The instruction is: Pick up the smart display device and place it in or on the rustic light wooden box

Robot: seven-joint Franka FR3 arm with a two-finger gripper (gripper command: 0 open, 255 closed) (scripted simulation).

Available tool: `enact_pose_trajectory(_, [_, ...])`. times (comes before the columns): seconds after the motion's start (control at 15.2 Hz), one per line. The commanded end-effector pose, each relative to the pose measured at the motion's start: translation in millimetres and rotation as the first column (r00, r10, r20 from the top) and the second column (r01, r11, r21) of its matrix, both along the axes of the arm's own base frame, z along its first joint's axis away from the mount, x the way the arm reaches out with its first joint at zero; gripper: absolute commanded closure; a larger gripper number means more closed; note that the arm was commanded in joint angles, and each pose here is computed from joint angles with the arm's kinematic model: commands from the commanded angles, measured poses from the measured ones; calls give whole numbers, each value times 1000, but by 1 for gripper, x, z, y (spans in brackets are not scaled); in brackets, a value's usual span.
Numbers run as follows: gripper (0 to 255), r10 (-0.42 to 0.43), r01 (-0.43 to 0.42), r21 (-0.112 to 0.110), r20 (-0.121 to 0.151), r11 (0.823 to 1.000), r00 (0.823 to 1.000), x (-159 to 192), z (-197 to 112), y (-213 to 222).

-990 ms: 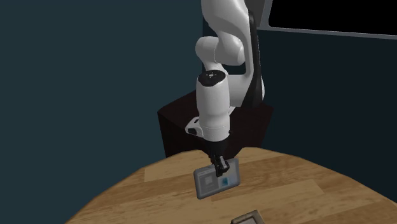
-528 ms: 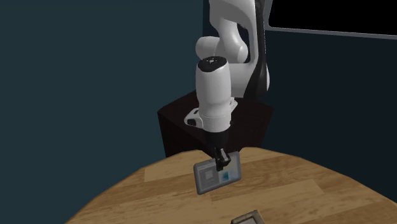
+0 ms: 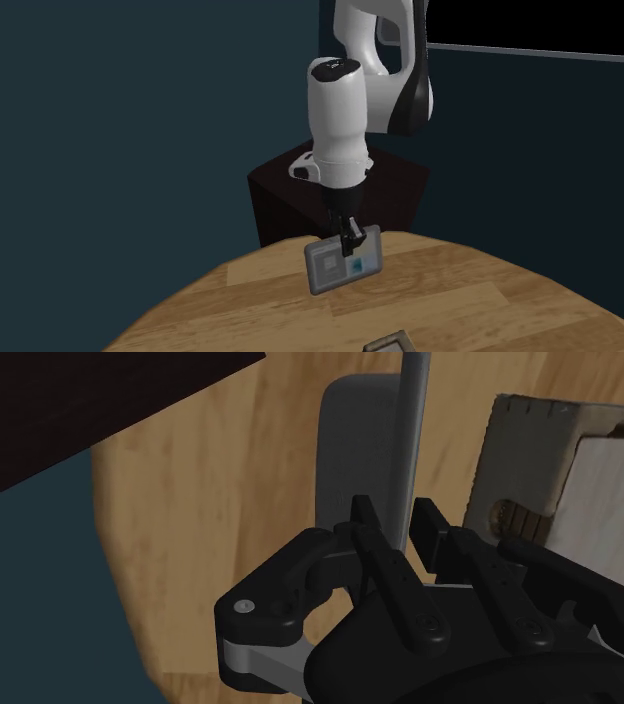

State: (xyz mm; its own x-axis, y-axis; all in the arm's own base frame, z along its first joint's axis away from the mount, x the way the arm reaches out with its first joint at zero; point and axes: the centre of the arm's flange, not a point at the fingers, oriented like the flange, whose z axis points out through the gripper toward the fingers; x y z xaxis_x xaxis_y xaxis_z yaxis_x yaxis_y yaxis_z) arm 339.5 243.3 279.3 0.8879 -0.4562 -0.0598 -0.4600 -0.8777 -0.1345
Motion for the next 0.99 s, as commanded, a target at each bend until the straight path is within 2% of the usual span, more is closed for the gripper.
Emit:
enact_pose_trajectory(0.0, [255,0,0,0,0,1000,1000,0,11,0])
enact_pose_trajectory(0.92, [255,0,0,0,0,1000,1000,0,85,0])
